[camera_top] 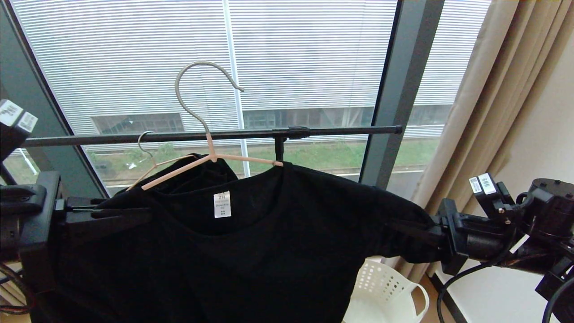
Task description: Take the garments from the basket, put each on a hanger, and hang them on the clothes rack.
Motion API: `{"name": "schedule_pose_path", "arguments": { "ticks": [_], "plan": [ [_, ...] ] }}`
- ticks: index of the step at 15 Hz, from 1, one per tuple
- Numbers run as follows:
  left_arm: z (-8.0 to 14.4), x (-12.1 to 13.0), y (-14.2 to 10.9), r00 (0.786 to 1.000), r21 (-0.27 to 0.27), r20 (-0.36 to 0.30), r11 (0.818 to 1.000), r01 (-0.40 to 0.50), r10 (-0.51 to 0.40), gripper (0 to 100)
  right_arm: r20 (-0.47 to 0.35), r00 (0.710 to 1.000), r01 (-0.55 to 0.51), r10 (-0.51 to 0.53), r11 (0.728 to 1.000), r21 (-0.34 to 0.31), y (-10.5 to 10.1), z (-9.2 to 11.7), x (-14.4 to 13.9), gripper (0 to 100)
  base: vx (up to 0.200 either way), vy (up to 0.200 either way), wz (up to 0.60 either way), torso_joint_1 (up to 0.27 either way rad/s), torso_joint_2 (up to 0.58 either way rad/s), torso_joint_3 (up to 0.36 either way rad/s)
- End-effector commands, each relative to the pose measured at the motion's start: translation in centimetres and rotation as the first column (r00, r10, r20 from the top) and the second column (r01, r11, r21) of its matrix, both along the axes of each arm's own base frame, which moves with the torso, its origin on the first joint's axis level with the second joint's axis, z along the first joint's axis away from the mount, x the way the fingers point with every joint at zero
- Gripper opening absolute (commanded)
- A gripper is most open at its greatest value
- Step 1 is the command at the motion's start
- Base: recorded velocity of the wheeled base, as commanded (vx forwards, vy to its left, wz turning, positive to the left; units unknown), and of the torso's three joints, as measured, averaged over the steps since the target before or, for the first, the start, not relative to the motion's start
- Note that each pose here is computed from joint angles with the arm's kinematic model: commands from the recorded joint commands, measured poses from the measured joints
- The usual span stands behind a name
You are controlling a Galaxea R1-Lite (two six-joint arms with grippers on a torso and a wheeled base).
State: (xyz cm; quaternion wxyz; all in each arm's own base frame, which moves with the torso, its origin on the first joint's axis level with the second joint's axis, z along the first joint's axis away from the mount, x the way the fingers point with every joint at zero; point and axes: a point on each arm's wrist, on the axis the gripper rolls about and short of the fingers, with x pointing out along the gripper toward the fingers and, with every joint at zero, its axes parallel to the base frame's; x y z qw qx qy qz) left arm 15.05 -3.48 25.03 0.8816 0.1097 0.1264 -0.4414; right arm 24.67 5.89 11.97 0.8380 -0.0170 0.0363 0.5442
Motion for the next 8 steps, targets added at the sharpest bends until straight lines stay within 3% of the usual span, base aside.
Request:
{"name": "schedule_pose_path", "arguments": {
  "ticks": [1, 8],
  "plan": [
    [-0.1, -0.1, 0.2, 1.000, 0.000, -0.001, 1.000, -0.015, 0.015, 0, 0.002, 1.000, 0.000, 0.000, 1.000, 0.000, 0.0, 0.0, 0.0, 0, 0.000, 0.000, 0.00, 0.000, 0.00, 0.000],
    [-1.1, -0.4, 1.1, 0.997, 0.001, -0.026, 0.998, -0.068, 0.068, 0, -0.002, 1.000, 0.000, 0.000, 1.000, 0.001, 0.0, 0.1, -0.1, 0, 0.000, 0.000, 0.00, 0.000, 0.00, 0.000]
  ]
}}
